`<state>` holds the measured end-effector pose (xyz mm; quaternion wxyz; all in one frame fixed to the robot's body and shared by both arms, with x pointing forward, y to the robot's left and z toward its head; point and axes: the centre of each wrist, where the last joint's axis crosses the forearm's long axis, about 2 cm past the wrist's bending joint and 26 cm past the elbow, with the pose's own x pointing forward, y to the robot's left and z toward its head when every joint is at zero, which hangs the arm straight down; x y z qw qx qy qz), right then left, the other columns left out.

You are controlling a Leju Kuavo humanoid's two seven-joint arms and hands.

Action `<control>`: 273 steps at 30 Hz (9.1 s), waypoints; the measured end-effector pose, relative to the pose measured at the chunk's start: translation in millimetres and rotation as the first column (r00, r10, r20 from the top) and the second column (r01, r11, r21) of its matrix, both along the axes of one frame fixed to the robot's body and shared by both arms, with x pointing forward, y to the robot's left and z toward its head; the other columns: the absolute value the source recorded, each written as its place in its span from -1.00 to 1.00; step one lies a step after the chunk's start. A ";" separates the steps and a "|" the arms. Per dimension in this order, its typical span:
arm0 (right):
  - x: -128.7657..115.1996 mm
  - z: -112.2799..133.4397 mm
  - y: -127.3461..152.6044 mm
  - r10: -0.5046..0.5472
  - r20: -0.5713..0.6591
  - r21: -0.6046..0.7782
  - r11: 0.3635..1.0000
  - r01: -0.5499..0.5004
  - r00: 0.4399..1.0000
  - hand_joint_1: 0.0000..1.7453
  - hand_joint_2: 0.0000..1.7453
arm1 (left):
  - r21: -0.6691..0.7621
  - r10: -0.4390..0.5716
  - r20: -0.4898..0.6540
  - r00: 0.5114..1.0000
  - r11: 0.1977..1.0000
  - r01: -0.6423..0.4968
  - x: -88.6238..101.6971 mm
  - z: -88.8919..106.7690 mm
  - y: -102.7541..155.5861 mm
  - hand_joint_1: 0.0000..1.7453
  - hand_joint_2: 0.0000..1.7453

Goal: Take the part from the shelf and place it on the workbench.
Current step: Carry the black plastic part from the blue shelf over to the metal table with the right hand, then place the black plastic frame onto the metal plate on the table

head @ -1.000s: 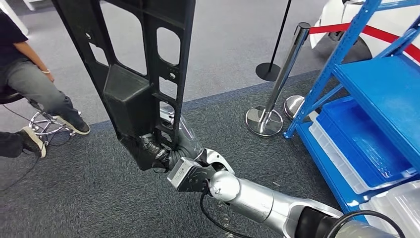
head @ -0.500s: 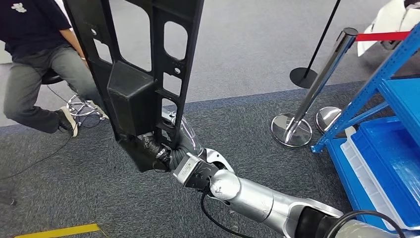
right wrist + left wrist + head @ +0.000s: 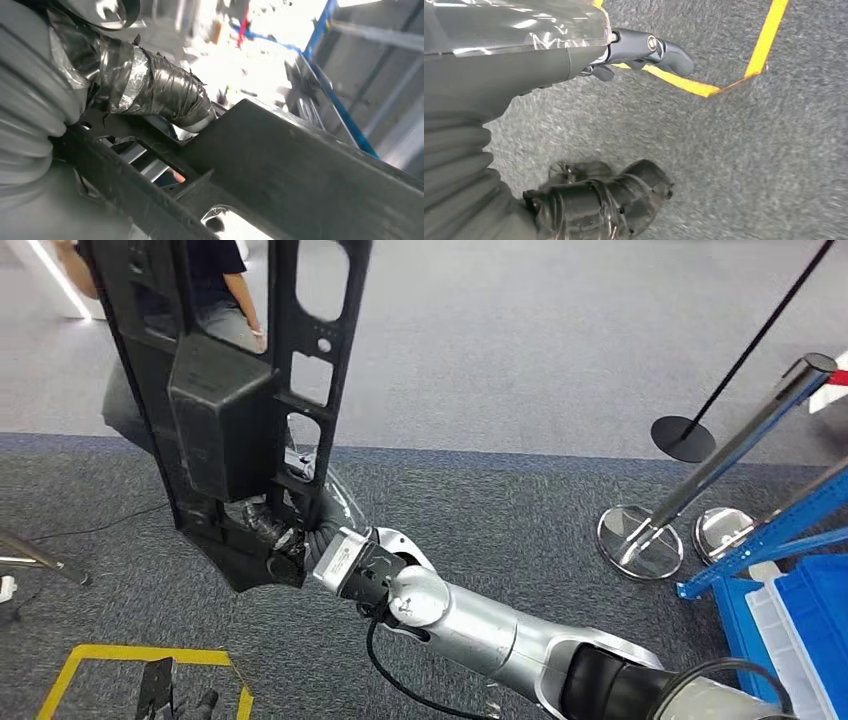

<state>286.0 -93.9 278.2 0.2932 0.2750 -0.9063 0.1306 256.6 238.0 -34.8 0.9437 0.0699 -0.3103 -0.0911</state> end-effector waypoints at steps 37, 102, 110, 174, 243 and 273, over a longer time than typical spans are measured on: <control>11.0 -3.6 4.3 0.022 -0.004 -0.040 0.999 -0.022 1.000 1.00 1.00 | -0.056 0.029 0.023 0.999 0.998 -0.028 3.9 4.0 -12.4 -1.00 1.00; 18.3 -2.2 24.0 0.090 -0.023 -0.061 0.994 -0.091 0.996 1.00 1.00 | -0.069 0.100 -0.003 0.995 0.993 -0.100 -0.6 -0.2 -1.9 -1.00 1.00; 19.8 -4.7 23.9 0.084 -0.039 -0.051 0.995 -0.086 0.996 1.00 1.00 | -0.057 0.098 -0.011 0.995 0.994 -0.098 3.3 2.1 -1.3 -1.00 1.00; 27.9 -21.3 9.4 -0.113 -0.099 -0.096 0.990 0.103 0.989 1.00 1.00 | -0.059 0.031 0.000 1.000 0.998 -0.031 -19.2 -10.5 -4.9 -1.00 1.00; 0.6 -34.4 -41.1 -0.227 -0.102 -0.105 0.970 0.217 0.968 1.00 1.00 | -0.013 -0.126 -0.114 0.985 0.992 0.125 -166.3 -65.1 1.2 -1.00 1.00; 3.9 -34.2 -43.2 -0.234 -0.109 -0.117 0.968 0.221 0.966 1.00 1.00 | -0.010 -0.136 -0.130 0.982 0.991 0.135 -169.3 -65.8 2.4 -1.00 1.00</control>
